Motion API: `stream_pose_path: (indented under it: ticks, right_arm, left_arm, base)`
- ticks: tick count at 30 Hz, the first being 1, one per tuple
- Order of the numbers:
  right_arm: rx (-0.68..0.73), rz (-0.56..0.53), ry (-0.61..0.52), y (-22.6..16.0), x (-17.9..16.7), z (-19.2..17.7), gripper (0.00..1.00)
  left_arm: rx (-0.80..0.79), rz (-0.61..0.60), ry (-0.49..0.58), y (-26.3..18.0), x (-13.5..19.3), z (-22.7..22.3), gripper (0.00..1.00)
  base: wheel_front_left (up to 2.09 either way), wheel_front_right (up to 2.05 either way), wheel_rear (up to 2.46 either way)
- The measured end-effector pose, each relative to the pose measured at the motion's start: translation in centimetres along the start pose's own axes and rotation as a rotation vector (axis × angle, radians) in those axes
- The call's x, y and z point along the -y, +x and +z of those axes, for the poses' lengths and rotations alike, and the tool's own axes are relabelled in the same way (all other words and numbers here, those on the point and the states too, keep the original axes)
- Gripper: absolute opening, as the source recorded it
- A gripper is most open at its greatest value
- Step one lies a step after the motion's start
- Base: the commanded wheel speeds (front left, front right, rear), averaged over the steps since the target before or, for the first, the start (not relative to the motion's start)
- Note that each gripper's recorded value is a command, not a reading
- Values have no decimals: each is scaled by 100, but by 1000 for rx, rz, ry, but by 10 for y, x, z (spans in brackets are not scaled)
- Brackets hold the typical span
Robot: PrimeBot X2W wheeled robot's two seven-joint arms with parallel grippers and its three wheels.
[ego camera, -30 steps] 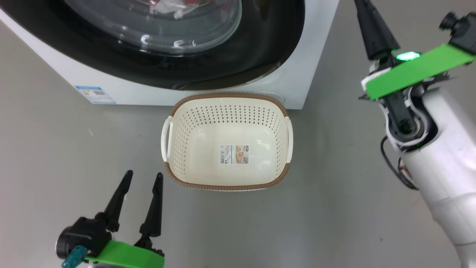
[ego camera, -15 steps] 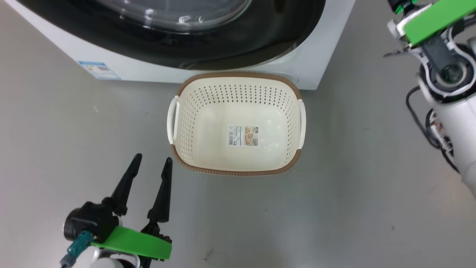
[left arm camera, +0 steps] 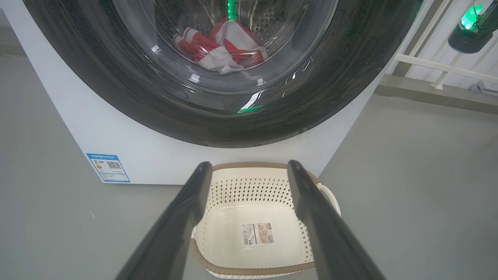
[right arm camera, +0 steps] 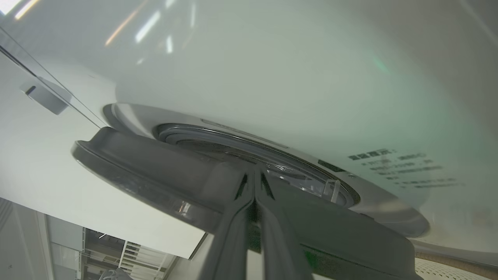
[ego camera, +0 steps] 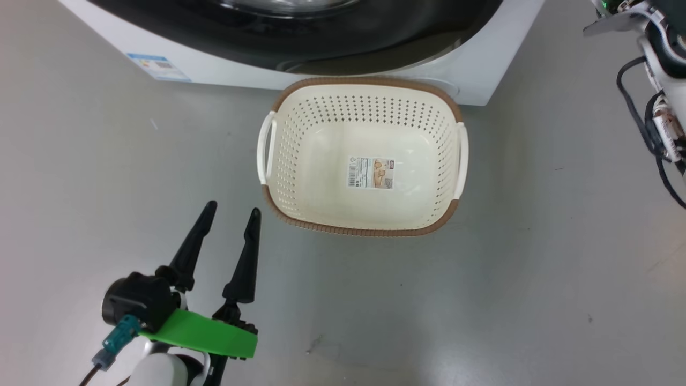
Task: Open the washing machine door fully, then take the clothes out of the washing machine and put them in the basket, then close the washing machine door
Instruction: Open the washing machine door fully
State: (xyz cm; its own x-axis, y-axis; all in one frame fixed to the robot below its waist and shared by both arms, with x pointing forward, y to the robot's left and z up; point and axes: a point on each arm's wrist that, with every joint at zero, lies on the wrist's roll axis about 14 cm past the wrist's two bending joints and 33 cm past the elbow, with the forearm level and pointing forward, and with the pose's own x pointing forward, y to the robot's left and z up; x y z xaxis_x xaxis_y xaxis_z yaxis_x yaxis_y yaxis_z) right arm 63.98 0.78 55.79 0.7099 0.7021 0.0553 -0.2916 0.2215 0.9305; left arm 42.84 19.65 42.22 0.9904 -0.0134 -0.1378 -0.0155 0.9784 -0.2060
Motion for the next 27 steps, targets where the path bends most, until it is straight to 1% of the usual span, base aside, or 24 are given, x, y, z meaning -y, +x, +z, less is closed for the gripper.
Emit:
stream_pose_path:
  ticks: [4, 12, 27]
  right_arm:
    - [-46, -4, 38, 9, 6, -5, 0]
    - [-119, -3, 65, 22, 9, -14, 0]
    - [-231, 5, 67, 15, -6, -31, 0]
  left_arm:
    - [-10, 8, 3, 0, -3, -3, 100]
    - [-9, 21, -2, 1, -6, -3, 100]
    - [22, 13, -10, -1, -1, 8, 100]
  base:
    - [0, 0, 0]
    - [0, 0, 0]
    - [0, 0, 0]
